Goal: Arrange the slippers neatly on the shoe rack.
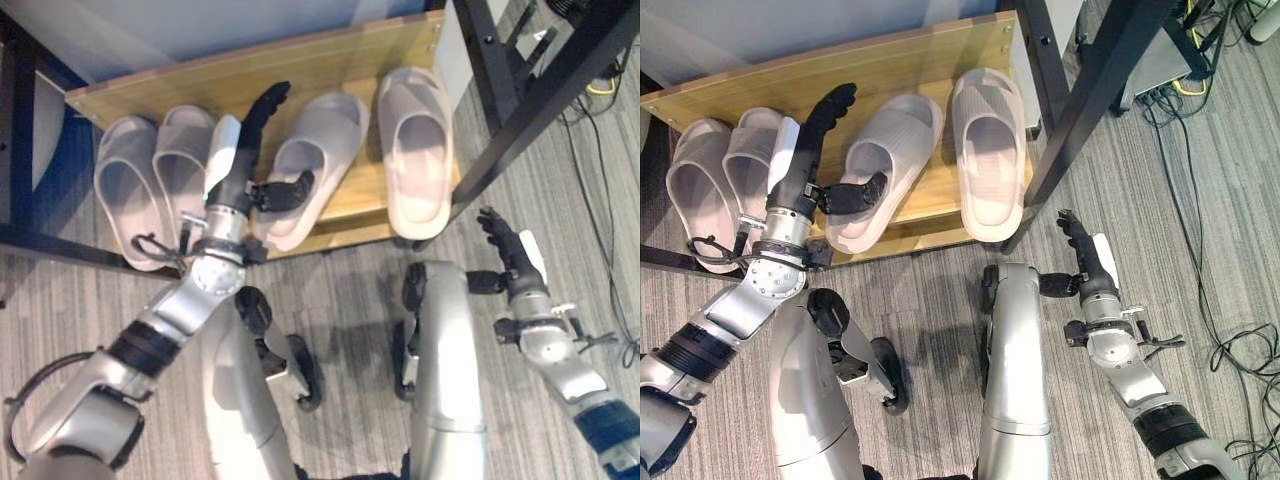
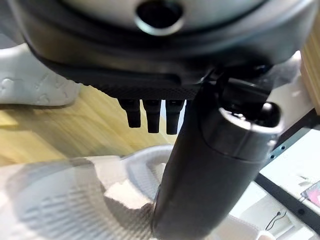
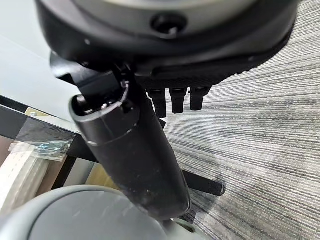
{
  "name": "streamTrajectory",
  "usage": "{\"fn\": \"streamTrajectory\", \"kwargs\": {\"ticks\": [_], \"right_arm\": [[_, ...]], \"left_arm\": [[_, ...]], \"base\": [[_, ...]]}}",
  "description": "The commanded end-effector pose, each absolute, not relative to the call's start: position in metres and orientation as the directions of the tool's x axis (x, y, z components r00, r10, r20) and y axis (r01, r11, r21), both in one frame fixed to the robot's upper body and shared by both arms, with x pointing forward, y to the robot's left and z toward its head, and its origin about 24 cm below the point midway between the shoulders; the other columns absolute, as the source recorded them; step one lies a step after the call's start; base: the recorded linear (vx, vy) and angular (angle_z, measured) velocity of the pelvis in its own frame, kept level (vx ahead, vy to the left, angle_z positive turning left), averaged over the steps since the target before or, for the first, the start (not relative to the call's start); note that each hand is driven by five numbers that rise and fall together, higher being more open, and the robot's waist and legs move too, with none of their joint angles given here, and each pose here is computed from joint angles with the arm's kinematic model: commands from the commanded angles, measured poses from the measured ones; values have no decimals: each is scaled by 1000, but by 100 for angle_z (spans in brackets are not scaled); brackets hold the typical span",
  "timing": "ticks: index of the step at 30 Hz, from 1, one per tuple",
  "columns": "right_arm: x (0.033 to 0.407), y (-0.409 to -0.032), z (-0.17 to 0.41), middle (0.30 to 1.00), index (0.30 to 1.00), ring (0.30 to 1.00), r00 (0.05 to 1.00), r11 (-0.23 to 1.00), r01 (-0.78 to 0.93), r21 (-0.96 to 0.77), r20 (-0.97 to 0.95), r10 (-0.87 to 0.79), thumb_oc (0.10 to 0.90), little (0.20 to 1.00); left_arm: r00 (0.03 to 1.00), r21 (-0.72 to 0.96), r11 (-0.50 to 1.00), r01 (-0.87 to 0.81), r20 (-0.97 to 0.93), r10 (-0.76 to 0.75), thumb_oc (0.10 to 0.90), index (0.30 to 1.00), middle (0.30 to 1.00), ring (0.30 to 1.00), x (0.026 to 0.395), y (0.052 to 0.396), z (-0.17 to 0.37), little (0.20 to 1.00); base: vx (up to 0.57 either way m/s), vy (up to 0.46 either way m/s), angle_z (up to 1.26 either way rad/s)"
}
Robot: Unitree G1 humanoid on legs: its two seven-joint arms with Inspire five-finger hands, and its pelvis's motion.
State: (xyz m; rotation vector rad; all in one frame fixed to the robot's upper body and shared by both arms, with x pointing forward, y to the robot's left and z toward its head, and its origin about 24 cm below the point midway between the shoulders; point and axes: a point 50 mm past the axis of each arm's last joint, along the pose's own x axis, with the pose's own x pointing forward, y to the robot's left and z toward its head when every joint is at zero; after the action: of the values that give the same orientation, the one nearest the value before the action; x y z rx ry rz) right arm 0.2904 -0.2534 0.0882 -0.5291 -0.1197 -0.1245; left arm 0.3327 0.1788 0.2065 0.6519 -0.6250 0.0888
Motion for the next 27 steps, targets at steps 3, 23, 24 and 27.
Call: {"fn": "streamTrajectory", "kwargs": {"ticks": [3,23,24,27], "right_arm": [[291,-234,151,900,900,900,908,896,158,-415,418,34,800,900],[258,-247,148,900,900,900,916,903,144,-404,400,33,800,900],[257,-248,147,900,900,900,917,903,142,-406,396,34,800,900],[256,-248,152,900,900,900,911,903,139,-406,409,43,800,900]], "left_arm": [[582,380,865,-327,802,-133,800,900,900,900,306,182,276,900],[659,253,964,-88,740,-134,800,900,900,900,256,206,248,900],[667,255,964,-72,731,-144,800,900,900,900,255,205,246,900],[666,273,961,-31,723,-184,800,900,900,900,252,201,247,900]], "base": [[0,0,0],[0,0,0],[0,0,0],[0,0,0]]}}
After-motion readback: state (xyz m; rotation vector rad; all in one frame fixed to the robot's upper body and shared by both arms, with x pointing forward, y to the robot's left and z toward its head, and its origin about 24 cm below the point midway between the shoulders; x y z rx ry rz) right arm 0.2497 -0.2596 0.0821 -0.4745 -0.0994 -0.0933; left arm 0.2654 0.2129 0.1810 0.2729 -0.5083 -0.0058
